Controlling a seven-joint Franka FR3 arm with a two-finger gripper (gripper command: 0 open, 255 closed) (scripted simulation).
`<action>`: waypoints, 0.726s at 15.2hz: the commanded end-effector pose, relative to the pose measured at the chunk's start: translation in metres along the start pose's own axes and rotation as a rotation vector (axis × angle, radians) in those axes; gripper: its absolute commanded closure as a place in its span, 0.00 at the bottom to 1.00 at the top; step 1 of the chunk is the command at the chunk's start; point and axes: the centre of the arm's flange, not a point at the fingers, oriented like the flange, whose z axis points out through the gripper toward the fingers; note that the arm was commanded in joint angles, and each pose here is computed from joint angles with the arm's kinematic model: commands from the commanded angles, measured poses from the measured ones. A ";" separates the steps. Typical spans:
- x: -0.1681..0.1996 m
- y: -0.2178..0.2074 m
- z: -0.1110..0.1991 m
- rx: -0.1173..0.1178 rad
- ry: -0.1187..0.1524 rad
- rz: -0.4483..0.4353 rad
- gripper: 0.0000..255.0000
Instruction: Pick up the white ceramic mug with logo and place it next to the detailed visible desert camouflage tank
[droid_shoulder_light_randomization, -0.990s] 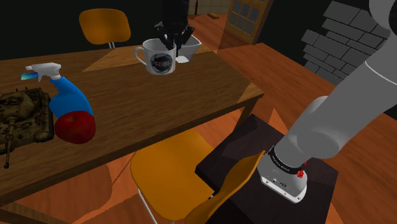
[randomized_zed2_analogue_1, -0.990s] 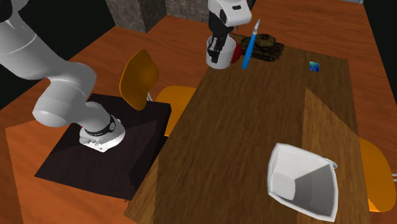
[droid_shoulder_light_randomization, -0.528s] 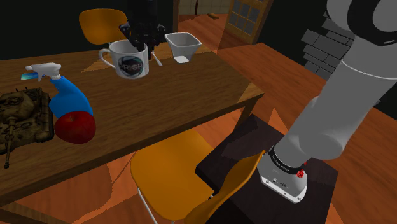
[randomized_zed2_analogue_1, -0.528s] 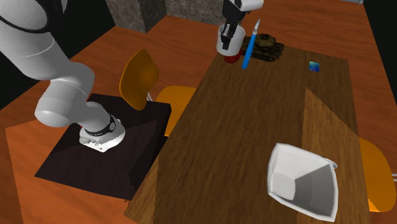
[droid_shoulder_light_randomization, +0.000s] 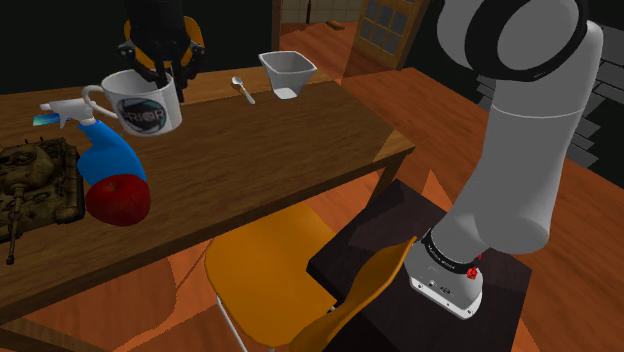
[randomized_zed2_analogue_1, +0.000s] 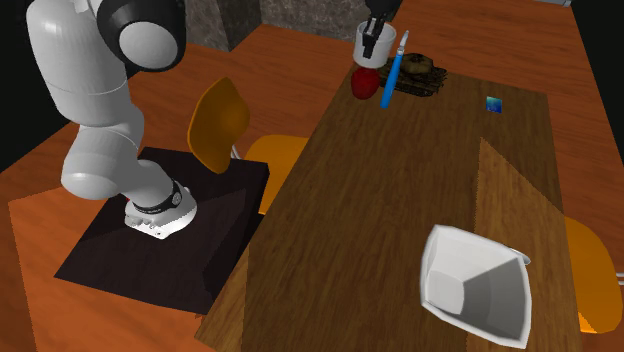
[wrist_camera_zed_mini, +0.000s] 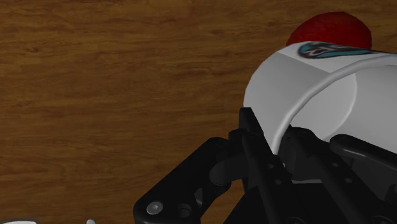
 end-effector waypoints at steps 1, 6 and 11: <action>0.002 -0.007 0.008 0.000 0.001 0.002 1.00; 0.004 -0.006 0.034 0.000 0.001 0.002 1.00; 0.006 -0.004 0.060 0.000 0.001 0.002 1.00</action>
